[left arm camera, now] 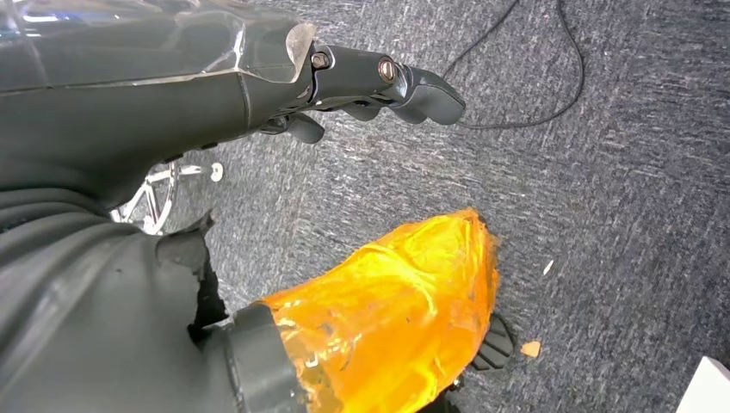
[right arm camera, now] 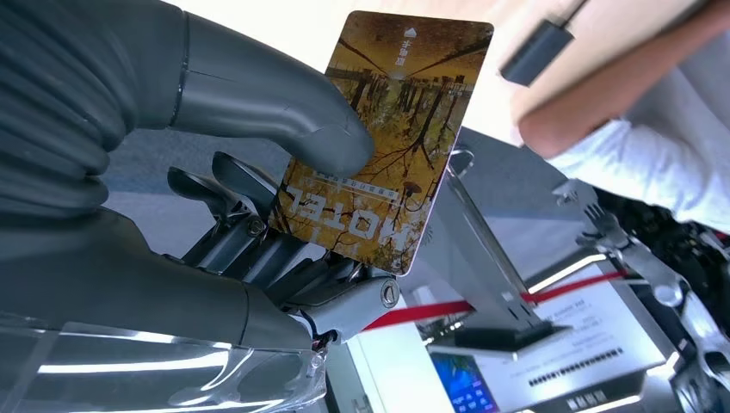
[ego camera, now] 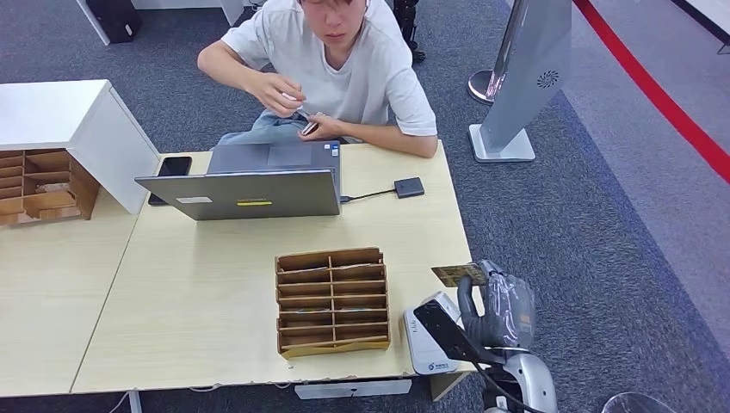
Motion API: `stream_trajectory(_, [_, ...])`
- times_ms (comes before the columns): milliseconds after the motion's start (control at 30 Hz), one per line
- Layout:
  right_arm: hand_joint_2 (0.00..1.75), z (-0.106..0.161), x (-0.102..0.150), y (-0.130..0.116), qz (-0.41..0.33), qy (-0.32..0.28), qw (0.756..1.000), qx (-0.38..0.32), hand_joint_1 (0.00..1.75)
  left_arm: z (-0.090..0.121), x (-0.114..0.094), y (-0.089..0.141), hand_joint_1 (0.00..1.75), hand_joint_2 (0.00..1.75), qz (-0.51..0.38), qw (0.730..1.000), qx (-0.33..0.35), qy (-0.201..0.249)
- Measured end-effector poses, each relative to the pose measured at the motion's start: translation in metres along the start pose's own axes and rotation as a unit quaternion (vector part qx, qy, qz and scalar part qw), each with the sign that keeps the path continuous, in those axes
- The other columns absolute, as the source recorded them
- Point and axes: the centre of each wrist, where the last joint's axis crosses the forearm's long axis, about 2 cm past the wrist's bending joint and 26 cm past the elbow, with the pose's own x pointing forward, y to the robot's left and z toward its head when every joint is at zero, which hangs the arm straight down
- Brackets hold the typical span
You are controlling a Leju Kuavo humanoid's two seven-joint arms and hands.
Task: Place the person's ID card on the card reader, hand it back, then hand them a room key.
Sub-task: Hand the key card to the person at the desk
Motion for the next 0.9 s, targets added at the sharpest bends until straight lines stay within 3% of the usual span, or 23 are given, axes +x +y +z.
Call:
stream_trajectory(433, [1.75, 0.0, 0.017, -0.013, -0.009, -0.047, 0.997, -0.063, 1.75, 0.002, -0.002, -0.001, 0.0, 0.0, 0.005, 1.0, 0.003, 0.003])
stream_trajectory(900, [1.75, 0.0, 0.04, -0.025, -0.004, -0.148, 0.979, -0.139, 1.75, 0.003, -0.001, -0.002, 0.0, 0.0, 0.005, 1.0, 0.002, 0.0])
